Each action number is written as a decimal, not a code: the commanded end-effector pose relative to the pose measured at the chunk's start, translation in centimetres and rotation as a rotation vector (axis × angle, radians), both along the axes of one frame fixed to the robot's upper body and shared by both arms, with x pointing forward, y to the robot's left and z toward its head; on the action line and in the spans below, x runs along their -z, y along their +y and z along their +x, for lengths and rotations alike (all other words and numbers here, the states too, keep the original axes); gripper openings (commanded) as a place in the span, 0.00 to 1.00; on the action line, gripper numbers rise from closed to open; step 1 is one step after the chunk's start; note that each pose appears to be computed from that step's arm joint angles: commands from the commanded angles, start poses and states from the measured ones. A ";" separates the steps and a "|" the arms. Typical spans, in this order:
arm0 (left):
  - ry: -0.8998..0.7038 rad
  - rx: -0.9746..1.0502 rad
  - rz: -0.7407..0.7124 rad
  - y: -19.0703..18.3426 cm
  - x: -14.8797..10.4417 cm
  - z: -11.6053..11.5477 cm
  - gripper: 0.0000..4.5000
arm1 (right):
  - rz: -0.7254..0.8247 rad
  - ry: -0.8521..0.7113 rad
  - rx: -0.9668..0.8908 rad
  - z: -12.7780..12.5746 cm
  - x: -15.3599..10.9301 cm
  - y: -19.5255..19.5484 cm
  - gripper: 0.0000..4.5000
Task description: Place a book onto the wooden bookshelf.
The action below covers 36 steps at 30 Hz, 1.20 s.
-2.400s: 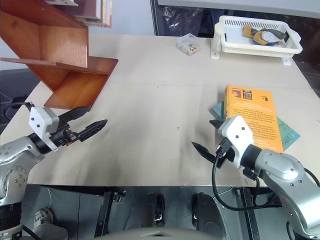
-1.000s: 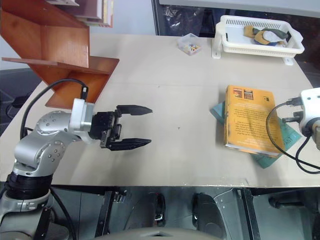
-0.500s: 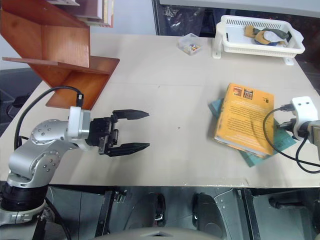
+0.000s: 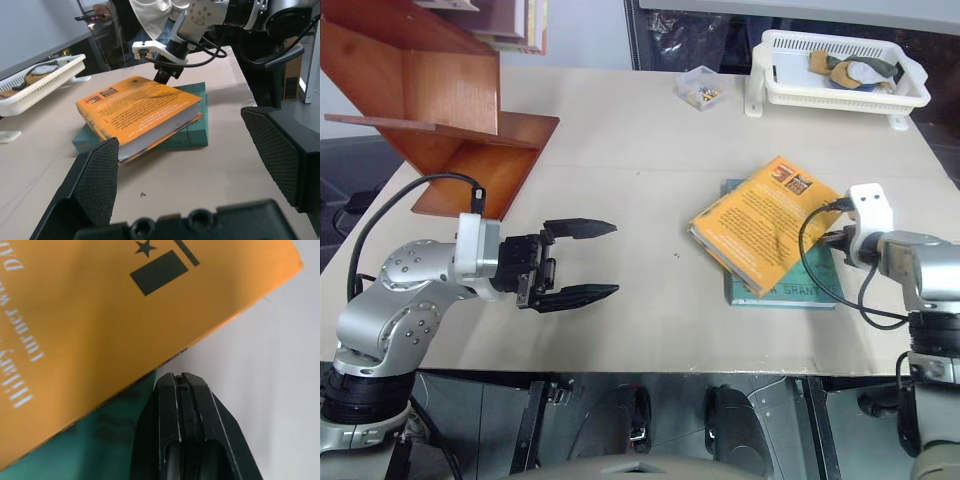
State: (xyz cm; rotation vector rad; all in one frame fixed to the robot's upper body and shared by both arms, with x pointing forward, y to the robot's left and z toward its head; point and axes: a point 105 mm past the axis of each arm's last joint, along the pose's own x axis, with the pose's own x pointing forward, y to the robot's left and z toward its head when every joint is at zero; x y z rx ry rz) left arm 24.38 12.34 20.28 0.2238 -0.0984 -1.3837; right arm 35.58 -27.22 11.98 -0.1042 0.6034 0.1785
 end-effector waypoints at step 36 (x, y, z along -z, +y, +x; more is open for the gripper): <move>-0.010 -0.187 -0.012 2.6 0.8 1.3 1.00 | -0.051 -0.241 -0.170 2.8 -3.9 5.1 0.02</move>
